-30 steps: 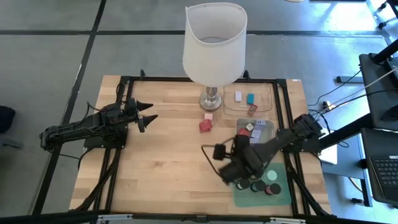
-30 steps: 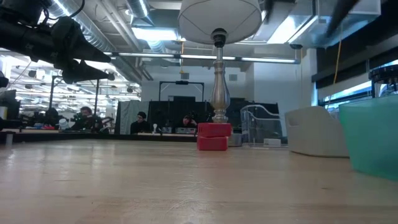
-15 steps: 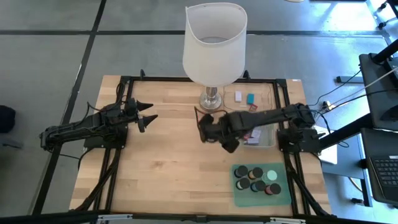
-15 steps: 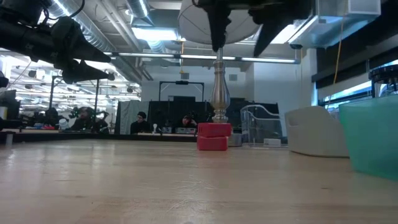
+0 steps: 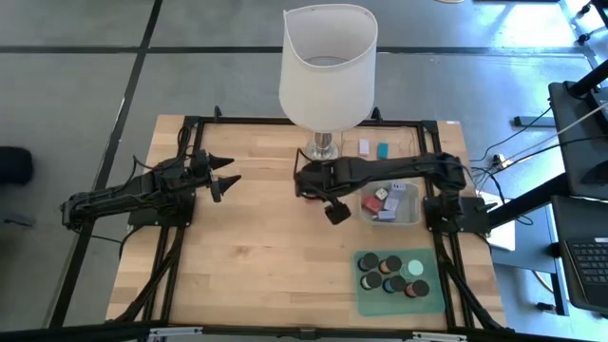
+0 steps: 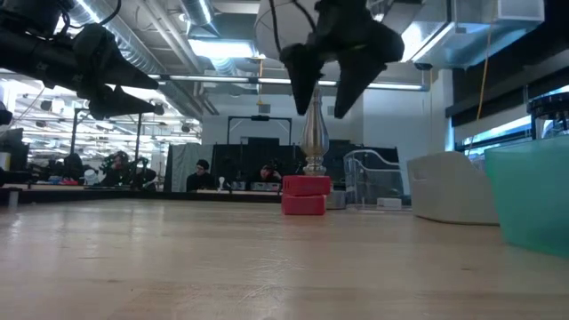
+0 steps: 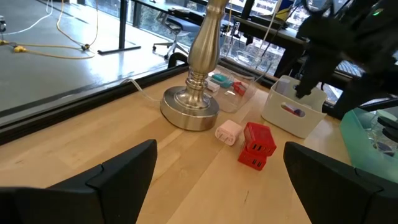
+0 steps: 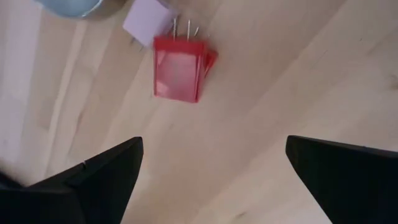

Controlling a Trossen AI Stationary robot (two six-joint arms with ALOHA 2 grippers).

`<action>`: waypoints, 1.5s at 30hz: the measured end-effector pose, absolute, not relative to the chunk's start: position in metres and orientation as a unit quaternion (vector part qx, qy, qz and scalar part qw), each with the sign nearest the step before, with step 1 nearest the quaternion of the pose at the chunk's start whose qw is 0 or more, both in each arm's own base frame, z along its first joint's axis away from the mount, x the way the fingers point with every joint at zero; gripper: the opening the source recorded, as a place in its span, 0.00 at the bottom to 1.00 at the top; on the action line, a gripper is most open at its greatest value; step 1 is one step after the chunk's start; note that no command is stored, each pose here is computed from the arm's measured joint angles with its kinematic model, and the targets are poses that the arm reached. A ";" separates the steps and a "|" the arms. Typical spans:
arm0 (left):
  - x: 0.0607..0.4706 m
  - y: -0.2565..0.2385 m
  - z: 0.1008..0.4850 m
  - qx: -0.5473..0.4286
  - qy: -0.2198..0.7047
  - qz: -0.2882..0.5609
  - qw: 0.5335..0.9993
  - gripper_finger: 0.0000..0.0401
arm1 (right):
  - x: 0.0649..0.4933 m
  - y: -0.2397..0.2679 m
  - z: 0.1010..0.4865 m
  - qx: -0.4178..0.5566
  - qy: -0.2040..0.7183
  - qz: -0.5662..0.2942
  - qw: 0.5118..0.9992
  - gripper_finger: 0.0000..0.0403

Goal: Pick & Place Office items
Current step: Put the red charger adapter into the gray bin

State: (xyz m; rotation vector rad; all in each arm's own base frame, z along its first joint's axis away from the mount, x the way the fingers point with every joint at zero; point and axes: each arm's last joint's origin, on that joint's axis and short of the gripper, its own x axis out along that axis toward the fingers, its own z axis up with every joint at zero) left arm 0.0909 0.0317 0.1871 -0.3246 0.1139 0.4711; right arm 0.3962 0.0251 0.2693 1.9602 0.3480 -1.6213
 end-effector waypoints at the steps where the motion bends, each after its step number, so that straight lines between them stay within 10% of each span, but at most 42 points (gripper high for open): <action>1: 0.091 0.032 0.187 -0.160 0.056 0.232 0.958 0.87 | 0.398 0.022 0.266 0.733 0.125 -0.611 0.273 0.99; 37: 0.091 0.032 0.187 -0.160 0.056 0.232 0.958 0.87 | 0.432 -0.063 0.178 0.725 0.210 -0.629 0.187 0.99; 45: 0.091 0.032 0.187 -0.160 0.056 0.232 0.958 0.87 | 0.431 -0.064 0.176 0.720 0.216 -0.630 0.195 0.85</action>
